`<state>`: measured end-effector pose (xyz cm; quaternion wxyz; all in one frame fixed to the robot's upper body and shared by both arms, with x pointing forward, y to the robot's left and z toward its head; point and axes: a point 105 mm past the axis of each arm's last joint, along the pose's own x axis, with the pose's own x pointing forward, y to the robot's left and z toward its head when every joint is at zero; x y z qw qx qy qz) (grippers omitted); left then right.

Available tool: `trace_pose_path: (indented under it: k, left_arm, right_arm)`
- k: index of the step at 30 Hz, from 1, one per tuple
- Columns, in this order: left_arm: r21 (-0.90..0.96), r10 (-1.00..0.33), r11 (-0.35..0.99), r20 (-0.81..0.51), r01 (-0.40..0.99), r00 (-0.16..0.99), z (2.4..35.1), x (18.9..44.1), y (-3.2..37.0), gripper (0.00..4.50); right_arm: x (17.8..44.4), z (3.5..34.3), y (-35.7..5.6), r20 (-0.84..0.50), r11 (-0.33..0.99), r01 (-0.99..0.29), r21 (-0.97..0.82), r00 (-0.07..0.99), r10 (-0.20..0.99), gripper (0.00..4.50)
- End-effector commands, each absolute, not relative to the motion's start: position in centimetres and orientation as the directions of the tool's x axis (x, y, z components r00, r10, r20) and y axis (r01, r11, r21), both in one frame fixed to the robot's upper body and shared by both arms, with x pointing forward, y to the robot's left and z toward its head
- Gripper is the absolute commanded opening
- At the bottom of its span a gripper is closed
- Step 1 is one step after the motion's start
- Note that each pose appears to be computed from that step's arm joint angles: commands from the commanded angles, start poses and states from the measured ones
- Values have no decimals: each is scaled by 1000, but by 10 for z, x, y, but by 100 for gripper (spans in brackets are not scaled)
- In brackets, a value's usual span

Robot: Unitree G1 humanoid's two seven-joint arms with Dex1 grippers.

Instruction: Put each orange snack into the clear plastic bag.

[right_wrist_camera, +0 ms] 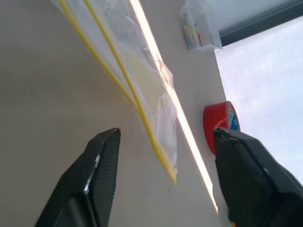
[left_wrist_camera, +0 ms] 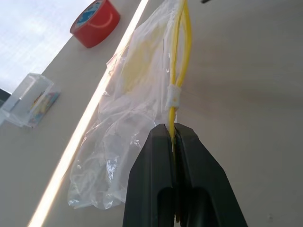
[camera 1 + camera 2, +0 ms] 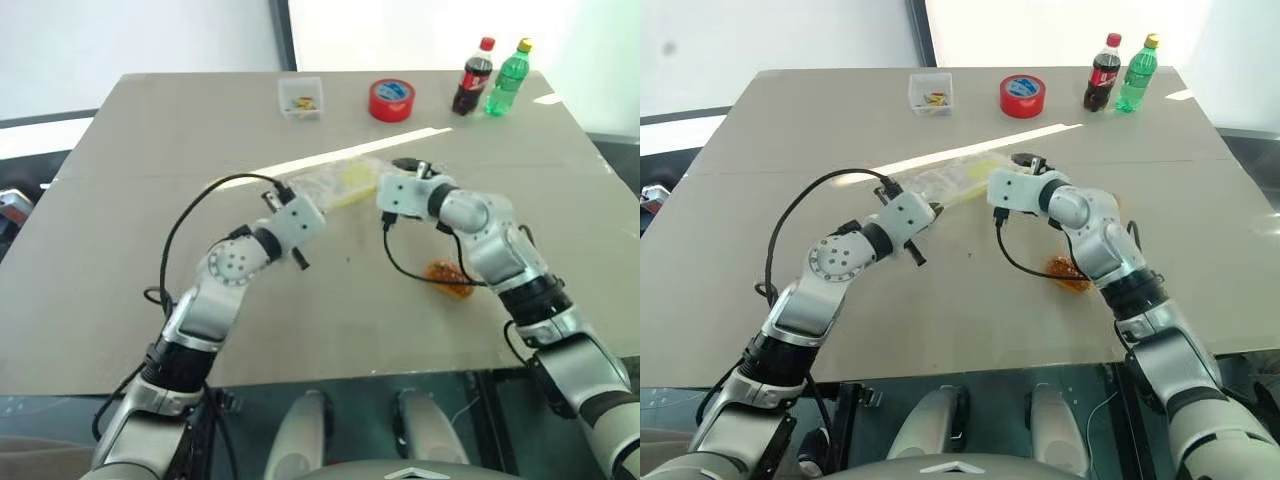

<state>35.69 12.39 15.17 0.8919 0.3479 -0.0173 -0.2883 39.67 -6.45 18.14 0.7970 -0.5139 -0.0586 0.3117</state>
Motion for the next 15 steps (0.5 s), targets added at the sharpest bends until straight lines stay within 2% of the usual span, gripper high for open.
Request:
trace_pose_path:
  k: [1, 2, 4, 5, 8, 9, 10, 12, 15]
  left_arm:
    - [556, -525, 661, -137, 504, 840, 159, 356, 126, 0]
    - [540, -524, 673, -135, 505, 841, 159, 356, 126, 0]
    - [531, -523, 678, -137, 508, 842, 159, 356, 126, 0]
    - [531, -523, 678, -140, 509, 841, 159, 356, 126, 0]
    - [517, -523, 685, -142, 514, 840, 158, 356, 126, 0]
    - [516, -524, 685, -143, 514, 840, 158, 356, 126, 0]
    - [515, -524, 685, -143, 516, 839, 158, 355, 126, 0]
    - [514, -525, 685, -144, 517, 839, 157, 355, 126, 0]
    - [512, -533, 683, -139, 521, 834, 158, 354, 125, 0]
  right_arm:
    - [384, 192, -63, -185, 455, -517, -725, 783, 594, 419]
    - [382, 190, -62, -191, 495, -544, -677, 781, 595, 410]
    - [379, 186, -58, -186, 586, -591, -554, 774, 605, 361]
    - [377, 186, -53, -180, 619, -611, -494, 768, 615, 295]
    - [371, 187, -36, -165, 667, -672, -321, 733, 660, 185]
    - [371, 188, -33, -161, 674, -680, -289, 728, 666, 121]
    - [370, 189, -30, -160, 674, -687, -270, 723, 672, 96]
    - [369, 190, -26, -160, 675, -696, -246, 716, 680, 5]
    - [370, 190, -24, -158, 677, -701, -223, 711, 685, 2]
